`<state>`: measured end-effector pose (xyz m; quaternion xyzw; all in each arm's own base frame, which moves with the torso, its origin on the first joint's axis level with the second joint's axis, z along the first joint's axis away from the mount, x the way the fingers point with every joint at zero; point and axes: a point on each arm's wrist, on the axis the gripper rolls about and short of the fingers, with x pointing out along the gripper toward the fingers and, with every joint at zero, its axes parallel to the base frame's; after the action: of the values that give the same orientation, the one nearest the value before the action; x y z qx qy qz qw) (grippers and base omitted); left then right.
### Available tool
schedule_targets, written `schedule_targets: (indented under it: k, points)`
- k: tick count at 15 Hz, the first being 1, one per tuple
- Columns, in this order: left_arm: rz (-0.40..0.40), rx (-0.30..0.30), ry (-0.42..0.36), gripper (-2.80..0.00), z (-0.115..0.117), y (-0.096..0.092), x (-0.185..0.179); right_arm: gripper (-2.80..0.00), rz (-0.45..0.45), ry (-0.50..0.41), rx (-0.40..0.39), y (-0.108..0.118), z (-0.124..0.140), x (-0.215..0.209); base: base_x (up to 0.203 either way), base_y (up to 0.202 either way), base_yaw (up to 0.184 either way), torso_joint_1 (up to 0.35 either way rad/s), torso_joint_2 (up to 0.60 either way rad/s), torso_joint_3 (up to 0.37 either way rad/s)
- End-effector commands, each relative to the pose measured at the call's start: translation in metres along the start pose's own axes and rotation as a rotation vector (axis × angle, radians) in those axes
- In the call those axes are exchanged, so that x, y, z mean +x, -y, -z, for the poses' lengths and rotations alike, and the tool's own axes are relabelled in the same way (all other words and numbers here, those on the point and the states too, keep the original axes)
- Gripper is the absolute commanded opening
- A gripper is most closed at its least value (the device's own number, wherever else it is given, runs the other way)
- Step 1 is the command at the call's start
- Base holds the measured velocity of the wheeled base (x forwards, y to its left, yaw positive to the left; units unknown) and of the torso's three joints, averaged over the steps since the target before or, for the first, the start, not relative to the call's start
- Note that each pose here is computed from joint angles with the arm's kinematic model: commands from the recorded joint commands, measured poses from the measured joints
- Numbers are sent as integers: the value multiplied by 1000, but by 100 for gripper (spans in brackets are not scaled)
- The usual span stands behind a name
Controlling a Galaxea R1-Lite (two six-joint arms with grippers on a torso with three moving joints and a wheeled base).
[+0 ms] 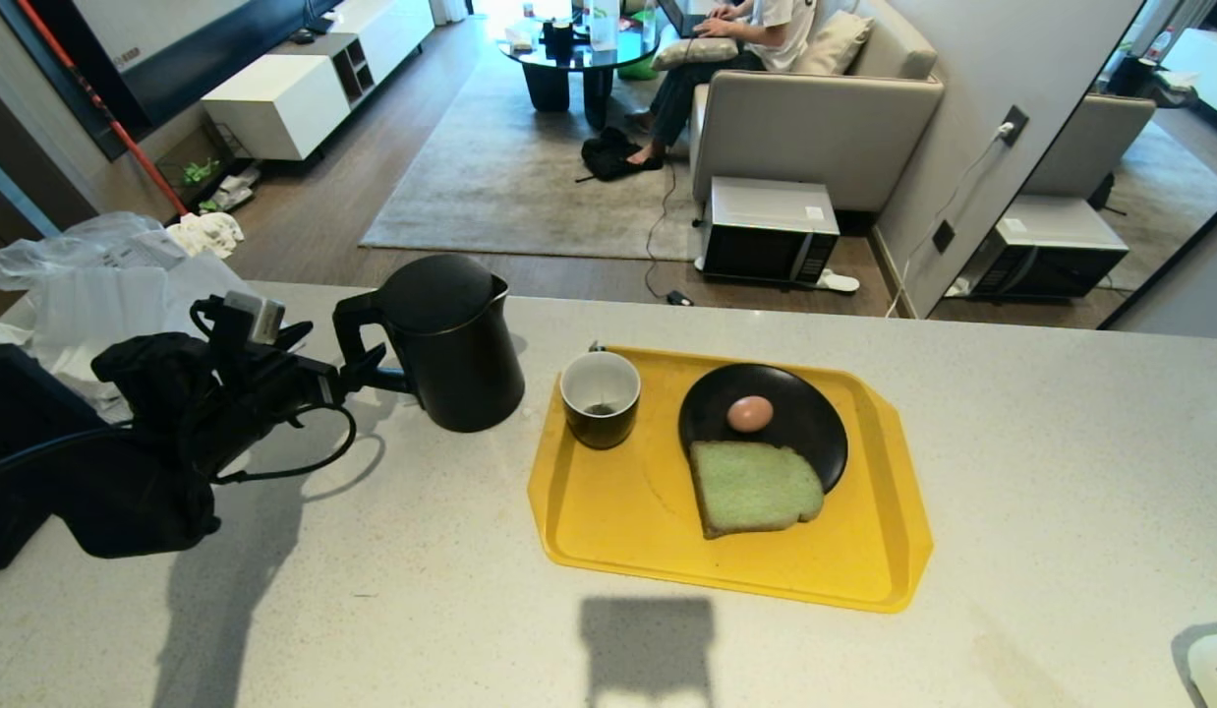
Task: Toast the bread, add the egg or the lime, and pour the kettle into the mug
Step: Pick up the kettle
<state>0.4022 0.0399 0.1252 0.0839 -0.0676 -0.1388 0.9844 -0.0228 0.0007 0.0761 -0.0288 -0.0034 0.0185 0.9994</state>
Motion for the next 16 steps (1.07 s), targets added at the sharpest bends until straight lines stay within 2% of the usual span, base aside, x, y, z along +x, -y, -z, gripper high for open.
schedule_targets:
  k: [1,8,15,16]
  points:
    - [1,5,26,0,0,-2,10,-280,-1,-1,-1,0,0,0,0,0,0,0,0,0]
    - [33,-11,54,0,0,4,37,-280,-1,-3,-1,0,0,0,0,0,0,0,0,0]
    - [37,-23,39,0,7,8,44,-280,-1,-1,-1,0,0,0,0,0,0,0,0,0]
    - [38,-23,40,-113,7,8,45,-280,-1,-1,-1,0,0,0,0,0,0,0,0,0]
